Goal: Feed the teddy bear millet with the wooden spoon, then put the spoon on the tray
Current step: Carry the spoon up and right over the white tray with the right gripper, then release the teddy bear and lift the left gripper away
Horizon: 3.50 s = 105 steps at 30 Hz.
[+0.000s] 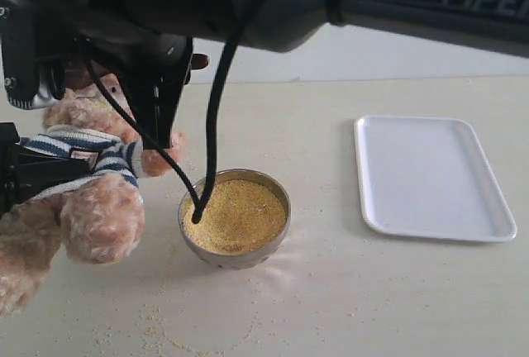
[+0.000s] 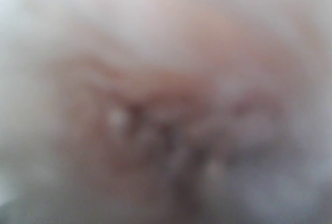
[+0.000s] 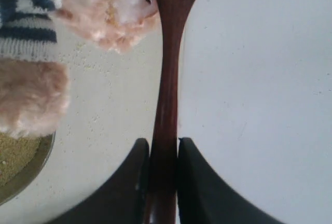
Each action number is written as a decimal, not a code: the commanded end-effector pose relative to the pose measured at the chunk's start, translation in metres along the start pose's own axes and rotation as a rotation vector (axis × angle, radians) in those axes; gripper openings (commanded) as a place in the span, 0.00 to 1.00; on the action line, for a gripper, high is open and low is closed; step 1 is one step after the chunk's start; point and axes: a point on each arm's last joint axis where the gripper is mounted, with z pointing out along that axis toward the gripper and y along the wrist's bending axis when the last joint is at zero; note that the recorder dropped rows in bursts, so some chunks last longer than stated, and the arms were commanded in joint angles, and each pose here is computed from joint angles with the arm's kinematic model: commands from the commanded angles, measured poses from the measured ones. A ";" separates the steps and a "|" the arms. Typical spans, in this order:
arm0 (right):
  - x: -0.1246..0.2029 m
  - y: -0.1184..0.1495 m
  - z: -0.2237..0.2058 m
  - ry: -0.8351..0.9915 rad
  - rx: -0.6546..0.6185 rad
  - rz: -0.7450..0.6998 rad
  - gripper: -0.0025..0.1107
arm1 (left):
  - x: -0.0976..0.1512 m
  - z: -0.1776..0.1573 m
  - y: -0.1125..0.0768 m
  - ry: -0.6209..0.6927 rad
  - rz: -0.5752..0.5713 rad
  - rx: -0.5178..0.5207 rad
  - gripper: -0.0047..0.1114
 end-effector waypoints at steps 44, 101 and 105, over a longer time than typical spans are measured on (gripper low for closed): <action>0.291 -0.091 -0.058 0.224 -0.237 1.226 0.02 | -0.006 -0.001 0.009 -0.041 0.236 -0.113 0.08; 0.303 0.061 0.039 0.245 -0.508 1.380 0.02 | -0.029 0.023 0.053 0.029 0.325 -0.157 0.99; 0.304 0.058 0.041 0.227 -0.478 1.385 0.02 | -0.040 0.013 0.050 -0.026 0.307 -0.143 0.99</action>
